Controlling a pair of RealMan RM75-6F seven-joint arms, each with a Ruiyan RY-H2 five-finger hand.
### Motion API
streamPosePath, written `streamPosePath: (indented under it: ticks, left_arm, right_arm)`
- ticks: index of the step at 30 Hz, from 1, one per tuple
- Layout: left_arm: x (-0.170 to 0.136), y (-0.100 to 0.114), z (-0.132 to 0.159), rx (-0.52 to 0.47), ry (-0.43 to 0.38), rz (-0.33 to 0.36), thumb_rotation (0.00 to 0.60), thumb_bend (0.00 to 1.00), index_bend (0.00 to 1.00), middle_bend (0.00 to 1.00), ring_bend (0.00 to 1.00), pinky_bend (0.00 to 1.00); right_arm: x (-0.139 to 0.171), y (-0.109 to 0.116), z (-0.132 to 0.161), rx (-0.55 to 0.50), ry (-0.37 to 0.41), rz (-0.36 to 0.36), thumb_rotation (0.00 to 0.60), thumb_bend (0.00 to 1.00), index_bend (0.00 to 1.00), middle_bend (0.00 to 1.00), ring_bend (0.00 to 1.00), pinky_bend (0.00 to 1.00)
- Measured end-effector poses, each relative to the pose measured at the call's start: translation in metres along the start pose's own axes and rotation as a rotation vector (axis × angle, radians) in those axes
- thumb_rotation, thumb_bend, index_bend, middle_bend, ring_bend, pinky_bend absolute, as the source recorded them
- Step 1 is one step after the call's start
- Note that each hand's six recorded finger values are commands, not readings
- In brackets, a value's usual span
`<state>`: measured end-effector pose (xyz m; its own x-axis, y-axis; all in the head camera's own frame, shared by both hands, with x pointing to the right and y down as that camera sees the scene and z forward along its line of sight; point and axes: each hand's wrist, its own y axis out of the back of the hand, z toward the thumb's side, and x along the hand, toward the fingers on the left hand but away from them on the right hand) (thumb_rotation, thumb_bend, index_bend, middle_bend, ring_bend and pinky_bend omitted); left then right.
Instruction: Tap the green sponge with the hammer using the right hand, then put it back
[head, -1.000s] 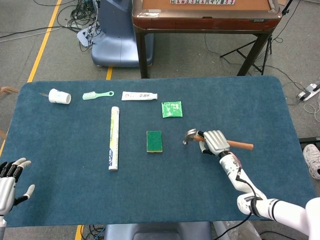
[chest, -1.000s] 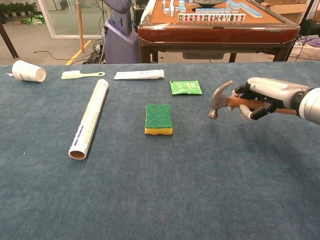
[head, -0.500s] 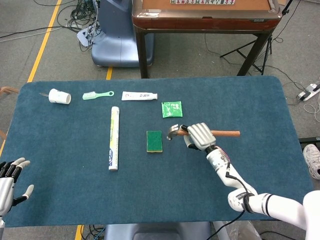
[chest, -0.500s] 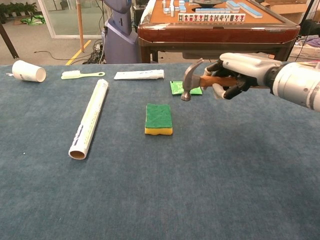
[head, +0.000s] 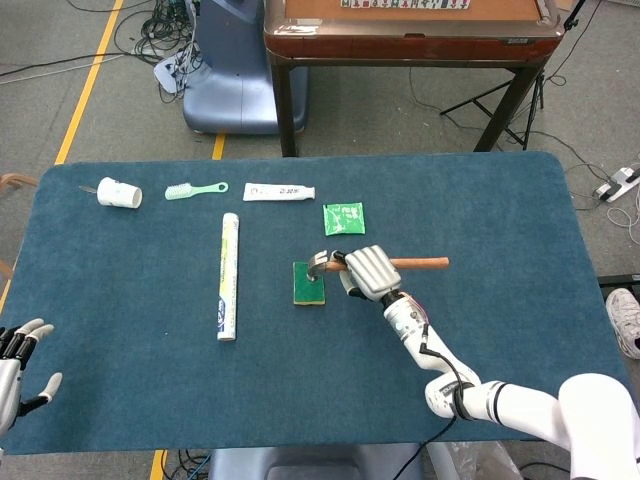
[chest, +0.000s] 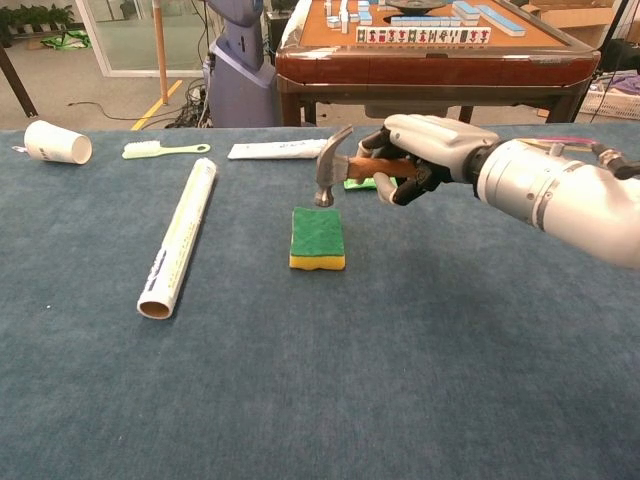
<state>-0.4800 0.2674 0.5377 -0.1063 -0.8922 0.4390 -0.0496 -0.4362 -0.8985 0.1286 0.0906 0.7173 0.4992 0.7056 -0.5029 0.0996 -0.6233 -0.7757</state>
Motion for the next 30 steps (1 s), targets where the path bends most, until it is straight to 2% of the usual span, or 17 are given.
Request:
streamPosePath:
  ticks: [6, 13, 18, 26, 30]
  left_arm:
    - [-0.002, -0.002, -0.003, -0.004, 0.008, -0.004, 0.6, 0.25, 0.22, 0.17, 0.15, 0.08]
    - [-0.004, -0.004, -0.005, -0.008, 0.015, -0.009, 0.6, 0.25, 0.22, 0.17, 0.15, 0.08]
    - [-0.003, -0.002, -0.003, -0.008, 0.007, 0.0, 0.6, 0.25, 0.22, 0.17, 0.15, 0.08]
    - [-0.002, -0.003, 0.002, -0.008, -0.007, 0.0, 0.6, 0.25, 0.22, 0.17, 0.15, 0.08]
    - [-0.002, -0.003, 0.002, -0.007, -0.007, 0.001, 0.6, 0.25, 0.22, 0.17, 0.15, 0.08]
  right_arm:
    - [-0.01, -0.014, 0.004, 0.086, 0.011, 0.021, 0.6, 0.86, 0.75, 0.9, 0.97, 1.0]
    - [-0.013, -0.03, -0.001, 0.201, -0.002, 0.08, 0.6, 0.86, 0.75, 0.9, 0.97, 1.0]
    - [-0.012, -0.025, 0.001, 0.133, -0.008, 0.064, 0.6, 0.86, 0.75, 0.9, 0.97, 1.0]
    - [-0.004, 0.0, 0.003, -0.065, 0.008, -0.023, 0.6, 0.86, 0.75, 0.9, 0.97, 1.0]
    - [-0.004, 0.003, 0.0, -0.076, 0.007, -0.041, 0.6, 0.86, 0.75, 0.9, 0.97, 1.0]
